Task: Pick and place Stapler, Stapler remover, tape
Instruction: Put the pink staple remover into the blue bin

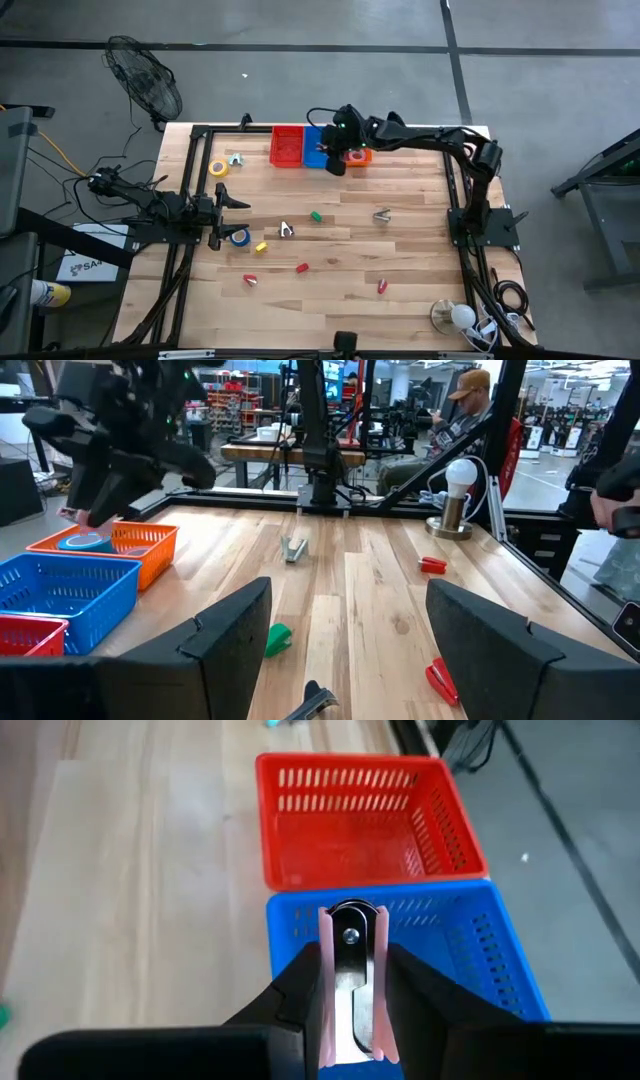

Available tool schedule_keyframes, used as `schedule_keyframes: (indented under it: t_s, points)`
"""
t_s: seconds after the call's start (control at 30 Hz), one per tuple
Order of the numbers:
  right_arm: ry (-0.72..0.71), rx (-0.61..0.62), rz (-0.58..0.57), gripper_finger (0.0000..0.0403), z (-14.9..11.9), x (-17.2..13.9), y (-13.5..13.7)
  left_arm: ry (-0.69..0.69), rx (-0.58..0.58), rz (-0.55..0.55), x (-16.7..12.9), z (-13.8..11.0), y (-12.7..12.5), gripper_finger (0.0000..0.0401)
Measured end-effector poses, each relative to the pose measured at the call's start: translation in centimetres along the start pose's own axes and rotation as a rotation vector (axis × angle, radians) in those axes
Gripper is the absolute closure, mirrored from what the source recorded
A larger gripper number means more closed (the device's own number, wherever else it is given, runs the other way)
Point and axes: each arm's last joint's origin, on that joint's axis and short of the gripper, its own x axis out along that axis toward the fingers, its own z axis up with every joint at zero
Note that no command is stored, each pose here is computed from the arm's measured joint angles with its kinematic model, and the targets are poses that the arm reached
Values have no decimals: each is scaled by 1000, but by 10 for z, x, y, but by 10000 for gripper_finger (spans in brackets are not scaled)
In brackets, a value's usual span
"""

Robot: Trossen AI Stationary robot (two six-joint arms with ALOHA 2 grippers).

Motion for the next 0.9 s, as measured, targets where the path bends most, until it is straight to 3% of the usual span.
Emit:
schedule_keyframes:
  t_s: [0.13, 0.47, 0.73, 0.9]
  points:
    - [-44, 12, -30, 327, -12, 6, -1, 0, 0, 0, 0, 0, 0, 139]
    - [-90, 183, -70, 317, -39, 12, -9, 0, 0, 0, 0, 0, 0, 139]
    - [-128, 269, -73, 312, -39, 11, -13, 0, 0, 0, 0, 0, 0, 139]
    - [-140, 325, -20, 313, -39, 11, -12, 0, 0, 0, 0, 0, 0, 139]
